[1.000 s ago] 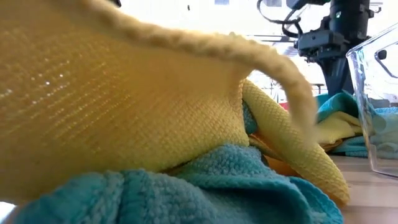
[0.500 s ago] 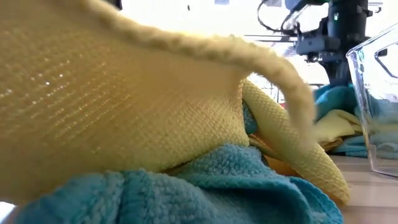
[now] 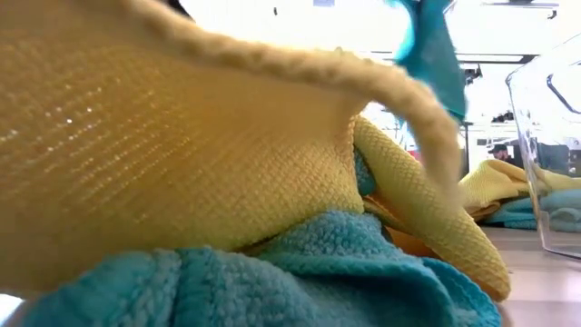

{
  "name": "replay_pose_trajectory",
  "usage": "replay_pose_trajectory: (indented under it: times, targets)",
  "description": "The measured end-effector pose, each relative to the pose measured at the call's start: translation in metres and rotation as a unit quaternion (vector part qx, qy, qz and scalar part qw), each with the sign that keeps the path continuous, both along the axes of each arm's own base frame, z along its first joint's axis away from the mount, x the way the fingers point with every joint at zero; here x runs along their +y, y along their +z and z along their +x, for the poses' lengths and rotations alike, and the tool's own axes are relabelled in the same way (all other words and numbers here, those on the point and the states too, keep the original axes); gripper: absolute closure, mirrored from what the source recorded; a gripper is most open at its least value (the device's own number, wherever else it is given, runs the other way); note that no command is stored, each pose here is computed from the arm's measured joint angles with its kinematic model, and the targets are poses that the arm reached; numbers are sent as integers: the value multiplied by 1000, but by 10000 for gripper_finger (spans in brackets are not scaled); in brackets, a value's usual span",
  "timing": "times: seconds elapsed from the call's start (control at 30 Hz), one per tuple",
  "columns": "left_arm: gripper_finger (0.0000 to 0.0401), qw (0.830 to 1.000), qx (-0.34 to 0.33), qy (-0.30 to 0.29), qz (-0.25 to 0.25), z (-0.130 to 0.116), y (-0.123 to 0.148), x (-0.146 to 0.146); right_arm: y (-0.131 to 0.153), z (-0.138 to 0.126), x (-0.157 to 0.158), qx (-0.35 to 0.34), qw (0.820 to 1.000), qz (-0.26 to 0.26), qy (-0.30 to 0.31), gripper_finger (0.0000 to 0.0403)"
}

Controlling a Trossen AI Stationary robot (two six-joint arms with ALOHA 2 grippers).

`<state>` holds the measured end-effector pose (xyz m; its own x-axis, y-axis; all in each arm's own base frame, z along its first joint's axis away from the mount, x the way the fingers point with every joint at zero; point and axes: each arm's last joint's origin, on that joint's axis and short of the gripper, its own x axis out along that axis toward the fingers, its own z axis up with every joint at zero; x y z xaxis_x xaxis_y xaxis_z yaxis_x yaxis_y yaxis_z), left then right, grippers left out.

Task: Sort microfiber towel by color & place in baskets
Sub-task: Put the blue towel in the top transparent bin

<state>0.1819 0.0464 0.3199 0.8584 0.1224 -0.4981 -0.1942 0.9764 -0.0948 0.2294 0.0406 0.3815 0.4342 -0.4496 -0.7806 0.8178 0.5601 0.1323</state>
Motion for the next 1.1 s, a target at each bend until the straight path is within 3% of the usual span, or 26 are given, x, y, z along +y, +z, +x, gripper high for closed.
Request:
replay_pose_trajectory:
  times: [0.17,0.47,0.8,0.97,1.1]
  targets:
    - [207,997,-71,-22,23,6,13,0,18,21,-2,-15,998,-40,50,402]
    - [154,981,-177,-59,47,26,30,-10,10,91,-8,-29,981,-67,177,402]
    - [152,976,-152,-134,78,73,26,-36,12,146,-17,-70,942,-121,304,403]
    - [152,976,-139,-135,98,88,26,-40,19,148,-18,-61,930,-154,329,403]
    - [152,977,-130,-112,127,91,25,-39,21,147,-18,-66,932,-152,322,403]
